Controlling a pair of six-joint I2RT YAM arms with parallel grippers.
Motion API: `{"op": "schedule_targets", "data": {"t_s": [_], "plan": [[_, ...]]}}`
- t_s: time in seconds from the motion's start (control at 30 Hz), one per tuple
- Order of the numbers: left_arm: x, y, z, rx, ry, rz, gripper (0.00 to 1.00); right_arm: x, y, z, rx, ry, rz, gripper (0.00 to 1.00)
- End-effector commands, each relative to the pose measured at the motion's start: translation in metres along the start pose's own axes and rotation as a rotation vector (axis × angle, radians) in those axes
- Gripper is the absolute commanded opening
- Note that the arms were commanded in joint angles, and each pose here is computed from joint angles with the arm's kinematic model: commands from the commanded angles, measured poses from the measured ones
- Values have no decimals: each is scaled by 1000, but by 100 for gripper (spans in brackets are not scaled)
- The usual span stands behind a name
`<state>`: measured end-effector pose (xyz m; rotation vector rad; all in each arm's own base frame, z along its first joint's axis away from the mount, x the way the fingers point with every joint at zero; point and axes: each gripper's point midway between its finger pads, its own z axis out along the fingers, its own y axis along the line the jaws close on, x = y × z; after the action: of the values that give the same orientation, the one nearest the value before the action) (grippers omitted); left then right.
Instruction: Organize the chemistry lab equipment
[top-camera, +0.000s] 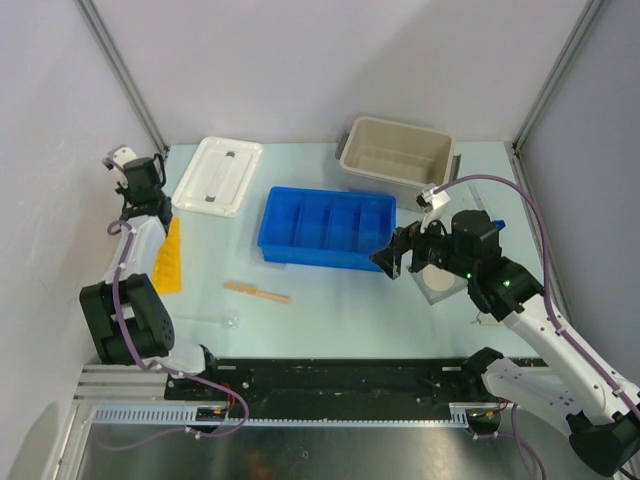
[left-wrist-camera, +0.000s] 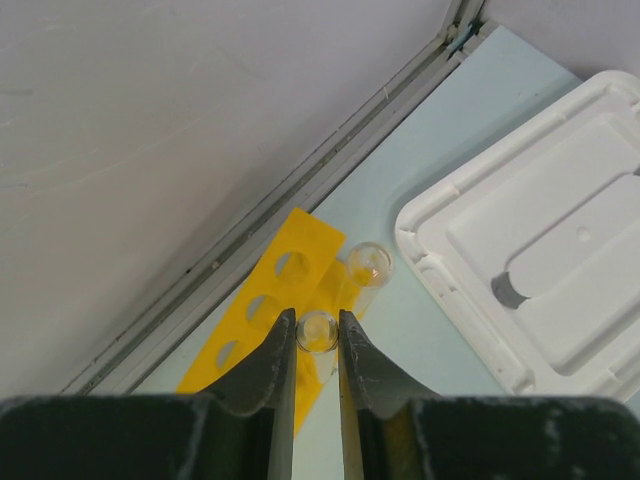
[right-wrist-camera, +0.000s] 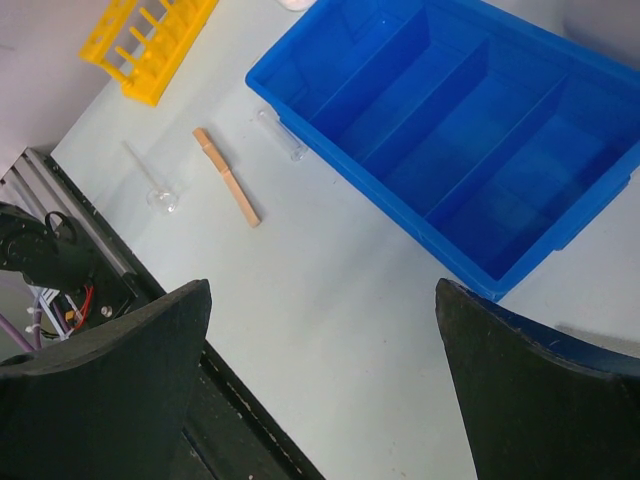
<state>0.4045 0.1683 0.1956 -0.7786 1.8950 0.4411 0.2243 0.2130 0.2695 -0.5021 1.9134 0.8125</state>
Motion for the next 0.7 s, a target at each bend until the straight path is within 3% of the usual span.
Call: {"op": "schedule_targets", "data": {"t_s": [0.0,0.37,0.67], "plan": [[5,-1,10,-4,-2,-10,17,-8,2,-1,-11,-31,-19,99],[13,1,13,-12,16,6,24,-9,0,-4,-5,-34,-24,99],[9,-6,9,32,14,-5,20,-9,-1,-4,-9,-32,-20,99]]}}
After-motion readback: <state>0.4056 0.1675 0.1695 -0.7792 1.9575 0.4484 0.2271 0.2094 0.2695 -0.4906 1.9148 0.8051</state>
